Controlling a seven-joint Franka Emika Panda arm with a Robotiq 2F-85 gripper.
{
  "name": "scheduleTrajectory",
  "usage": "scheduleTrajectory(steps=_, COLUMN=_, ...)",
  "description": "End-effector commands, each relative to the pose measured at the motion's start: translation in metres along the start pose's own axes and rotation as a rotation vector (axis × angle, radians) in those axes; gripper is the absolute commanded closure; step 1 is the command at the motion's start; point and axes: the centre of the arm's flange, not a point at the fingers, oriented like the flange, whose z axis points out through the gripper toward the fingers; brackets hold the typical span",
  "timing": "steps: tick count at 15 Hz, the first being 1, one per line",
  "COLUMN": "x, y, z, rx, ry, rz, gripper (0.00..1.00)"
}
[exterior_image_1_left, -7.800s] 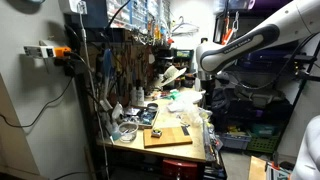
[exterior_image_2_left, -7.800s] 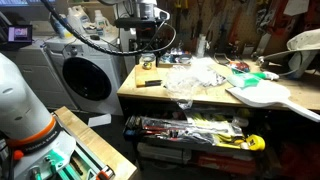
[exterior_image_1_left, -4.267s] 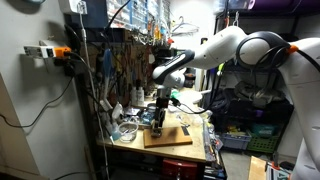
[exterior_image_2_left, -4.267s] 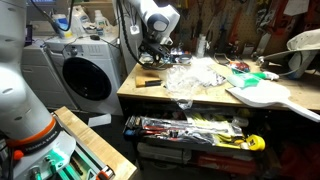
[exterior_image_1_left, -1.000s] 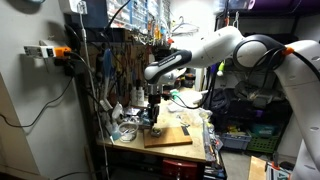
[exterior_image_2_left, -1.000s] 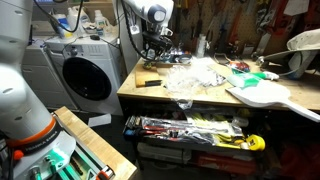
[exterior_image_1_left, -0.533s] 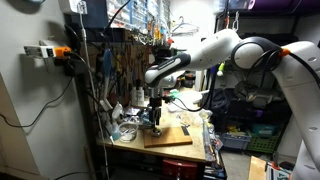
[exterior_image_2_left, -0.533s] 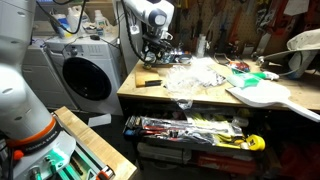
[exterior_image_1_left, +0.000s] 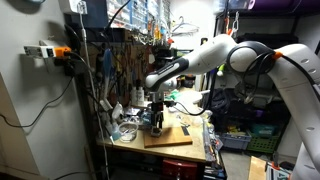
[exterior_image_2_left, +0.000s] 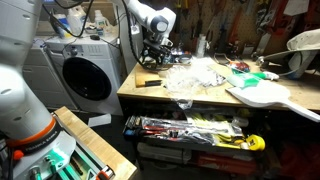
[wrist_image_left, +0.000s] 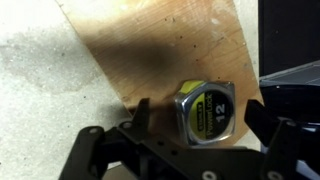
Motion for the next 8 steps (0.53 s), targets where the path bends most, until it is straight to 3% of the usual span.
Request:
scheduleTrajectory(steps=1, x=0.004, y=0.003, z=0.004, rx=0.04, ry=-0.002, rz=-0.005, gripper=0.13)
scheduleTrajectory(steps=3, x=0.007, y=0.003, z=0.002, rx=0.045, ry=0.021, rz=-0.011, gripper=0.28)
scheduleTrajectory(steps=4, x=0.009, y=0.002, z=0.001, rx=0.054, ry=0.027, rz=-0.016, gripper=0.27)
scheduleTrajectory(steps=7, x=0.016, y=-0.002, z=-0.002, rx=0.064, ry=0.06, rz=-0.025, gripper=0.42)
scheduleTrajectory(steps=8, x=0.018, y=-0.004, z=-0.001, rx=0.07, ry=0.071, rz=-0.032, gripper=0.38)
